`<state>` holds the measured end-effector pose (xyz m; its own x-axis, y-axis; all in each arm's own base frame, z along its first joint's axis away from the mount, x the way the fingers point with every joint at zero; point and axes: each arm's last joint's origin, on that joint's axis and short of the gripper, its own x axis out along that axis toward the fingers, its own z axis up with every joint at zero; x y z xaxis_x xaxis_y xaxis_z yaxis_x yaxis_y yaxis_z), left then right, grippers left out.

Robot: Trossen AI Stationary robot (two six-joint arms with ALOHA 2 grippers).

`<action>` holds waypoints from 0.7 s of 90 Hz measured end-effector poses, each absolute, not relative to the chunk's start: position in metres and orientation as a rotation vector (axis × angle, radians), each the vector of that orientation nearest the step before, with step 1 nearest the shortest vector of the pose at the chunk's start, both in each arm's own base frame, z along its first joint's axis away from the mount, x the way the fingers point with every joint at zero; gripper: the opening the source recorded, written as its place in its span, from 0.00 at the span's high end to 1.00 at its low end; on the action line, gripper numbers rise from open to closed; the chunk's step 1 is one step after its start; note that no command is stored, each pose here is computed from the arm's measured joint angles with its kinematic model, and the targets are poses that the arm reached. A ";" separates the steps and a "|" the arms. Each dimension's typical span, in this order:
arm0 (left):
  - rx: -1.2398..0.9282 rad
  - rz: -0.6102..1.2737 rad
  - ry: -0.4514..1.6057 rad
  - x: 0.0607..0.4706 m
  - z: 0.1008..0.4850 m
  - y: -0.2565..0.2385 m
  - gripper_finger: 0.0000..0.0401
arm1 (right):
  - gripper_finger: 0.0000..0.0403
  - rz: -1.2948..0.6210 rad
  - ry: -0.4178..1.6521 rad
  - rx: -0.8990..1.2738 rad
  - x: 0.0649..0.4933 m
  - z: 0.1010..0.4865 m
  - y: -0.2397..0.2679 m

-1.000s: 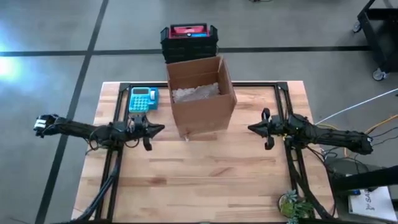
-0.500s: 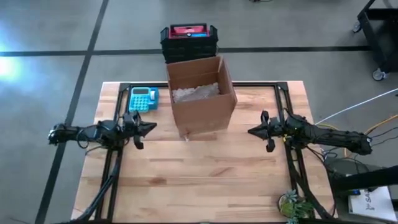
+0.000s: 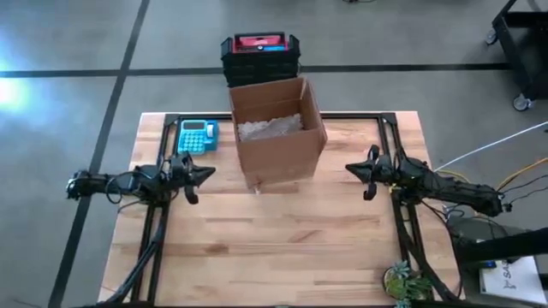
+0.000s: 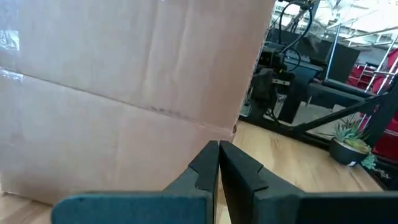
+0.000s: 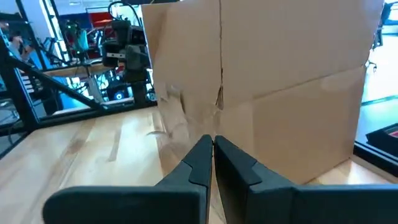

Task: Wrap mug
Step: Return to Home Position

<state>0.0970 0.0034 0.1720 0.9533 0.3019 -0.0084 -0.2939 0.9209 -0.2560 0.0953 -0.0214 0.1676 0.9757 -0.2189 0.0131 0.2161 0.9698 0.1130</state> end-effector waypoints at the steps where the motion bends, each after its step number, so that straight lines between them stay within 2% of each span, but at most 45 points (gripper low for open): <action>1: -0.258 0.306 -0.031 0.097 0.172 0.003 1.00 | 0.99 -0.219 -0.025 0.110 0.095 0.168 -0.021; 18: -0.252 0.310 -0.003 0.099 0.170 0.003 0.99 | 0.99 -0.136 -0.027 0.104 0.096 0.168 -0.019; 39: -0.241 0.316 0.043 0.103 0.166 0.003 1.00 | 0.99 -0.136 -0.024 0.227 0.097 0.167 -0.019; 63: -0.228 0.322 0.100 0.106 0.161 0.003 0.99 | 0.99 -0.135 -0.025 0.223 0.097 0.167 -0.019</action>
